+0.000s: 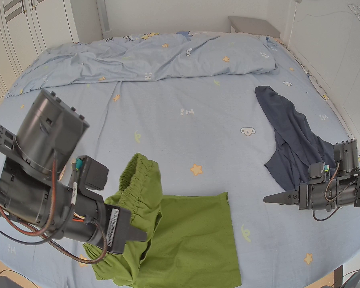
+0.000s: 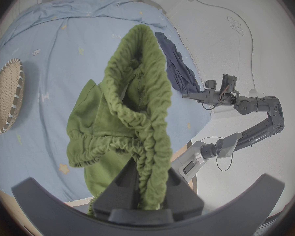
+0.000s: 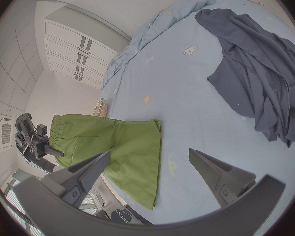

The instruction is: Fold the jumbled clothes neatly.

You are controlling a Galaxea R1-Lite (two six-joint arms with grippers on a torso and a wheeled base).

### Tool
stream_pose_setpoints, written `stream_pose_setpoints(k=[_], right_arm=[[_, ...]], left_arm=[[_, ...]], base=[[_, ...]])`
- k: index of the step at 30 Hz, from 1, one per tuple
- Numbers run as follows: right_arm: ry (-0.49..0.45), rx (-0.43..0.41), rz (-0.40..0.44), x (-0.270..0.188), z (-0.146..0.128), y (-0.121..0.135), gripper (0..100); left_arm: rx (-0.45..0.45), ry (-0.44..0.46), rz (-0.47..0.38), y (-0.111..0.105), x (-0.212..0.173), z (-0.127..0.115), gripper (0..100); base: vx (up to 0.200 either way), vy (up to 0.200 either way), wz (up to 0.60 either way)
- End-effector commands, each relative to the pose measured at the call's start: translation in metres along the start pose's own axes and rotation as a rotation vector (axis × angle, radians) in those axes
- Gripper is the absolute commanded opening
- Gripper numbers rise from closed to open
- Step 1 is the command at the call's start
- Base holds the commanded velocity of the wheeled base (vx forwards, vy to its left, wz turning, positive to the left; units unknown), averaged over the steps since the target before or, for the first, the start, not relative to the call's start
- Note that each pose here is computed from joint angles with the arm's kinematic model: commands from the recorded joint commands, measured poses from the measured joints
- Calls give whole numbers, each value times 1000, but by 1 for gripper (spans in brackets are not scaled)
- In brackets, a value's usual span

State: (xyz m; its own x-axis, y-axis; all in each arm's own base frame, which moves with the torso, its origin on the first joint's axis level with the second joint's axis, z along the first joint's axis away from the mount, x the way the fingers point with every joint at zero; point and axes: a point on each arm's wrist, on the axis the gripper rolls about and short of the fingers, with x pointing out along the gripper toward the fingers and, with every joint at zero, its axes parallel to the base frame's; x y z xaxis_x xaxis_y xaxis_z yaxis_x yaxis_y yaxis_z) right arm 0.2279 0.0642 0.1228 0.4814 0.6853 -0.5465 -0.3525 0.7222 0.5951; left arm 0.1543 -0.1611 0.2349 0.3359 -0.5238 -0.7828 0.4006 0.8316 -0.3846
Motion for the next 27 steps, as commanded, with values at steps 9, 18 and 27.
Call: stream_pose_setpoints(k=[9, 18, 27], right_arm=[[6, 3, -3, 2, -1, -2, 100], [4, 12, -12, 2, 0, -6, 100], [13, 8, -15, 5, -1, -8, 100]], left_arm=[[-59, 46, -28, -20, 43, 5, 0], [-81, 70, -49, -33, 59, 1, 0], [-77, 55, -71, -39, 77, 4, 0]], base=[[0, 0, 0], [0, 0, 0], [0, 0, 0]])
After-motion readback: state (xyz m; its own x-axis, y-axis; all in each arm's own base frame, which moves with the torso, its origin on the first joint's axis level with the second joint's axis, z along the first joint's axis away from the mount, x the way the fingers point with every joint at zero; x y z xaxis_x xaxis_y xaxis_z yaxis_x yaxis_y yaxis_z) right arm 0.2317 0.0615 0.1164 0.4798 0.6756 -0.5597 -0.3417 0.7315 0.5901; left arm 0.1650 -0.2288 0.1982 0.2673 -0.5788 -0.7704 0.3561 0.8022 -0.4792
